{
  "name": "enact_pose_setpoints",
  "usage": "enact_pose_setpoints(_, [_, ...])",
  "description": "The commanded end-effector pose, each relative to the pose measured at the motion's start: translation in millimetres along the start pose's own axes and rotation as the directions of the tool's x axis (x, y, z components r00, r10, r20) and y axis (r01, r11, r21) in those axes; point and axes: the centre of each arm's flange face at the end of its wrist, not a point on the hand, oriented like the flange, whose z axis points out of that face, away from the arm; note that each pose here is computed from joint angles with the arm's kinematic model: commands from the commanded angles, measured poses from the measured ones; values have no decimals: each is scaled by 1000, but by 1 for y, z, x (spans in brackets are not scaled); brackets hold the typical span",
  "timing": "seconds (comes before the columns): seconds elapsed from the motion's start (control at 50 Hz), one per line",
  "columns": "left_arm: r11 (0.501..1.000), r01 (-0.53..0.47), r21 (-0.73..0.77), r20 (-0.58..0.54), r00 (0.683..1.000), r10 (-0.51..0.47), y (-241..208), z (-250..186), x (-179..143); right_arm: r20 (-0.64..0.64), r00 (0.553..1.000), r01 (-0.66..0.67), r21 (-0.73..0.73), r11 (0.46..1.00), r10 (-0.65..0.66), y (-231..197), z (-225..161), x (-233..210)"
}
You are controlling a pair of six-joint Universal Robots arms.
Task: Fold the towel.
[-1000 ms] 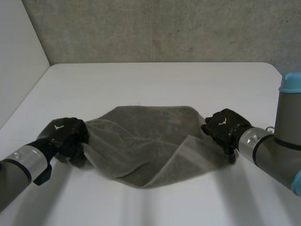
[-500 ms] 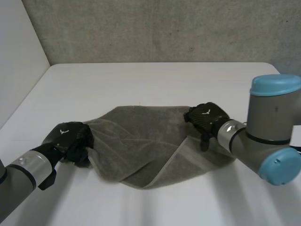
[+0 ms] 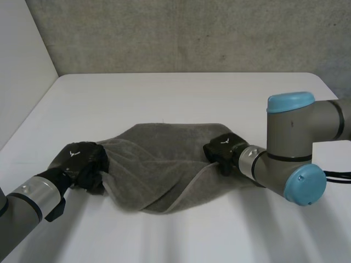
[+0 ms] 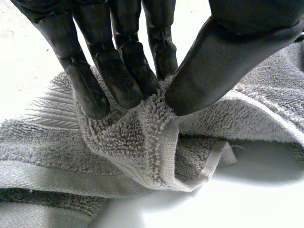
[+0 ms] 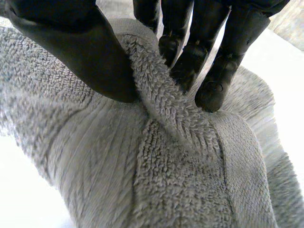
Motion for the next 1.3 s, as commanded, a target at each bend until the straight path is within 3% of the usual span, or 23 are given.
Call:
enact_pose_setpoints(0.02, [1000, -13, 24, 9, 1000, 13, -8, 2, -3, -41, 999, 37, 90, 995, -34, -31, -19, 9])
enact_pose_setpoints(0.2, [997, -31, 74, 37, 999, 29, -32, 27, -24, -77, 991, 119, 171, 978, -107, -67, -19, 9])
enact_pose_setpoints(0.32, [1000, 23, -12, 42, 999, -22, -20, 32, -33, -42, 986, 166, 38, 985, -164, -58, -25, 5])
enact_pose_setpoints(0.74, [997, 52, -55, 48, 998, -49, -6, 33, -36, -19, 988, 153, -11, 988, -153, -26, -15, -5])
enact_pose_setpoints(0.96, [999, 21, -35, 53, 998, -19, -11, 46, -45, -84, 978, 198, 103, 975, -190, -53, -14, 6])
enact_pose_setpoints(1.0, [996, -48, 78, 84, 996, 41, -48, 67, -62, -222, 956, 250, 275, 928, -191, -104, -16, 31])
enact_pose_setpoints(1.02, [996, -48, 78, 84, 996, 42, -48, 68, -62, -223, 956, 250, 276, 928, -191, -105, -16, 31])
enact_pose_setpoints(1.06, [955, -154, 254, 121, 985, 127, -113, 83, -72, -382, 912, 333, 480, 812, -149, -170, -36, 60])
enact_pose_setpoints(1.08, [954, -155, 255, 121, 984, 127, -114, 83, -72, -382, 912, 334, 480, 811, -149, -171, -36, 60])
enact_pose_setpoints(1.1, [908, -212, 362, 138, 975, 172, -155, 84, -69, -469, 877, 394, 581, 712, -103, -207, -55, 74])
enact_pose_setpoints(1.12, [847, -260, 464, 167, 965, 204, -195, 81, -67, -470, 877, 395, 582, 711, -103, -208, -55, 74])
enact_pose_setpoints(1.14, [846, -260, 465, 168, 964, 204, -195, 81, -67, -535, 844, 446, 657, 608, -42, -237, -75, 87])
enact_pose_setpoints(1.16, [766, -306, 565, 206, 952, 228, -239, 71, -65, -584, 810, 488, 719, 495, 49, -262, -97, 106])
enact_pose_setpoints(1.18, [691, -334, 641, 233, 942, 240, -273, 60, -59, -584, 810, 489, 719, 494, 50, -262, -97, 107])
enact_pose_setpoints(1.2, [690, -334, 642, 233, 942, 240, -273, 59, -59, -595, 798, 499, 744, 444, 100, -271, -109, 118])
enact_pose_setpoints(1.22, [627, -343, 700, 251, 939, 235, -300, 47, -55, -595, 798, 499, 744, 444, 100, -271, -109, 118])
enact_pose_setpoints(1.24, [626, -343, 700, 251, 939, 234, -300, 47, -55, -586, 797, 489, 767, 415, 144, -274, -116, 128])
enact_pose_setpoints(1.26, [580, -332, 744, 247, 943, 222, -319, 38, -51, -567, 806, 466, 785, 409, 170, -274, -120, 133])
enact_pose_setpoints(1.3, [558, -309, 770, 231, 951, 207, -329, 31, -49, -545, 819, 434, 794, 425, 181, -271, -121, 135])
